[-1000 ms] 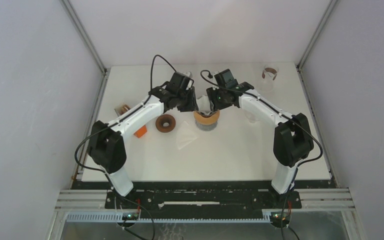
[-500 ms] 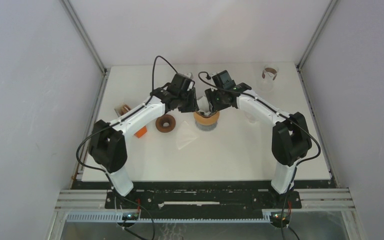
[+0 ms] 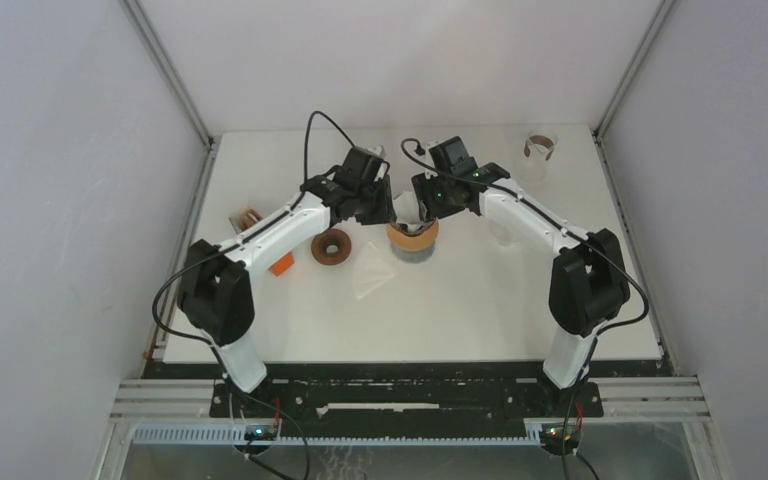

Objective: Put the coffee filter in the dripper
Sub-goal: Place the coffee filter in the coffee dripper.

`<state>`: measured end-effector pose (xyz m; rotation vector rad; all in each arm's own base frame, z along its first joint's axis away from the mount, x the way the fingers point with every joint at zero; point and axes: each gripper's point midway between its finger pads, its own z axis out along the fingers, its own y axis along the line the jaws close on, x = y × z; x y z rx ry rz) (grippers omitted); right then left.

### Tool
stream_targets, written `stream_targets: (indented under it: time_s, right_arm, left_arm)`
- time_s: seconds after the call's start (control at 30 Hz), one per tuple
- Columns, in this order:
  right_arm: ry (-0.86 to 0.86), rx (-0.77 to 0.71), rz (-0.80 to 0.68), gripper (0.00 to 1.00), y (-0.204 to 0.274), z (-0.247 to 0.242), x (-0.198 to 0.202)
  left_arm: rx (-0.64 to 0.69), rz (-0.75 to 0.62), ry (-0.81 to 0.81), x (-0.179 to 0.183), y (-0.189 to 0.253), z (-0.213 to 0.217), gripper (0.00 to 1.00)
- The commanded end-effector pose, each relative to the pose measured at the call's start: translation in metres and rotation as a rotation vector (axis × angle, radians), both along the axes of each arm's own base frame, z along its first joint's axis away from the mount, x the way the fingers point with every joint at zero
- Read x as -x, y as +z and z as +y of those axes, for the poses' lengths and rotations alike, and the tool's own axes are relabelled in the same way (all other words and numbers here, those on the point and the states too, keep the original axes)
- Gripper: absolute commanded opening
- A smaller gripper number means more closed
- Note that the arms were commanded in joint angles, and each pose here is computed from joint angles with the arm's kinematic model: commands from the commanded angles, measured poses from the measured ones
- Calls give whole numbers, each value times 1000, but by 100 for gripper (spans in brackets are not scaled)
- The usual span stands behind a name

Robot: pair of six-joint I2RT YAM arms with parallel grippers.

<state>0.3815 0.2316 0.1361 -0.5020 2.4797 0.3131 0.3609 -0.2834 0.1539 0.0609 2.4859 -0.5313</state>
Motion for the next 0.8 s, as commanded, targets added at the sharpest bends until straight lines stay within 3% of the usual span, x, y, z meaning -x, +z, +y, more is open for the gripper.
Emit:
stream_targets:
  time_s: [0.0,0.23,0.77]
  right_arm:
    - [8,-95,-108,56,55,7,-6]
    - [18,-126,-134,56,72,8,-2]
    - [11,-179,-207,56,104,1,12]
  left_arm:
    - [-21,-6,-6,1,2,4,33]
    - [4,-30,-7,-1,15,1,34]
    - [87,-146,16,-12,71,-3,50]
